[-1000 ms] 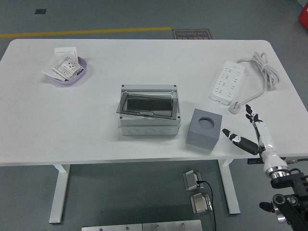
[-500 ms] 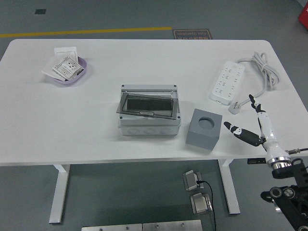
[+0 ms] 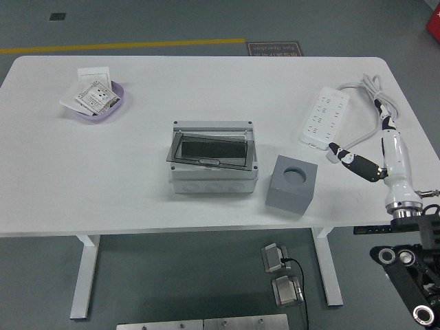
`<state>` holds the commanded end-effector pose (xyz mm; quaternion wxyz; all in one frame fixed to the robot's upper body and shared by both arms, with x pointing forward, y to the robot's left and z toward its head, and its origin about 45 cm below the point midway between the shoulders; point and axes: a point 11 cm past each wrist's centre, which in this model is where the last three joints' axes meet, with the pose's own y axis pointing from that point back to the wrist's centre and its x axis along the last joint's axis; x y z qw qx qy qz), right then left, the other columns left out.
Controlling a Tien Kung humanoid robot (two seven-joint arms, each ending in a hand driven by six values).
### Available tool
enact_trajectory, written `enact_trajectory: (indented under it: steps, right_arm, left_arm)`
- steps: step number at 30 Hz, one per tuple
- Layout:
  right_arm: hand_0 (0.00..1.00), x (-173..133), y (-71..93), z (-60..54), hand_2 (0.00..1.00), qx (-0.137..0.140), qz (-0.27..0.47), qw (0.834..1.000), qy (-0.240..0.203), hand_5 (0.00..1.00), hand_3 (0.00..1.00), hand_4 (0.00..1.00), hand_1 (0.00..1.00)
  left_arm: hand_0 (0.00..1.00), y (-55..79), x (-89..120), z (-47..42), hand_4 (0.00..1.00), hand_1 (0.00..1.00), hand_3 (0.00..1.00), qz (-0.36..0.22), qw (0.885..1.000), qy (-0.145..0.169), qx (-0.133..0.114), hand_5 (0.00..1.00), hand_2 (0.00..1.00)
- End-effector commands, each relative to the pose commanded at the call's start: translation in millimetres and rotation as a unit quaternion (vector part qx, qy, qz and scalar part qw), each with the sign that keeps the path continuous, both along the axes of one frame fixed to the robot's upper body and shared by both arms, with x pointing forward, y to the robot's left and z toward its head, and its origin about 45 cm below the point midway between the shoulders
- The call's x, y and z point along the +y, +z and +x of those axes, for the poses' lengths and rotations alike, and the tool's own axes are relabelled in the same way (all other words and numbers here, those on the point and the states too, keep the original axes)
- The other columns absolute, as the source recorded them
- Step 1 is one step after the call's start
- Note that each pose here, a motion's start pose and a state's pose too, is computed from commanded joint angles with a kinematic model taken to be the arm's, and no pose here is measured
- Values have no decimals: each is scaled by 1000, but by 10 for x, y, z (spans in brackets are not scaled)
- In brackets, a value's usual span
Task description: Pick up the cylinder from the cube,place it in the box,flap close box
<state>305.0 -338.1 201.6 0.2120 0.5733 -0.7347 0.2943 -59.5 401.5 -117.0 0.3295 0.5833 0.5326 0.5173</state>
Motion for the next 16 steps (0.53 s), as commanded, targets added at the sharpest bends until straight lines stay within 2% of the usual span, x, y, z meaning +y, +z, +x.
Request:
enact_trajectory:
  steps: [4, 8, 16]
  right_arm:
    - [998, 15, 50, 3, 998, -14, 23, 1000, 4, 319, 998, 957, 998]
    - [998, 27, 67, -7, 998, -27, 55, 998, 23, 317, 998, 955, 998]
    - [998, 40, 19, -34, 998, -38, 131, 989, 50, 319, 998, 958, 998]
  left_arm:
    - [640, -5, -21, -16, 662, 658, 616, -2, 1000, 2, 1, 336, 548]
    - [639, 3, 15, 21, 663, 659, 616, 2, 1000, 3, -3, 336, 547]
    - [640, 30, 105, 30, 663, 659, 616, 11, 1000, 4, -4, 336, 547]
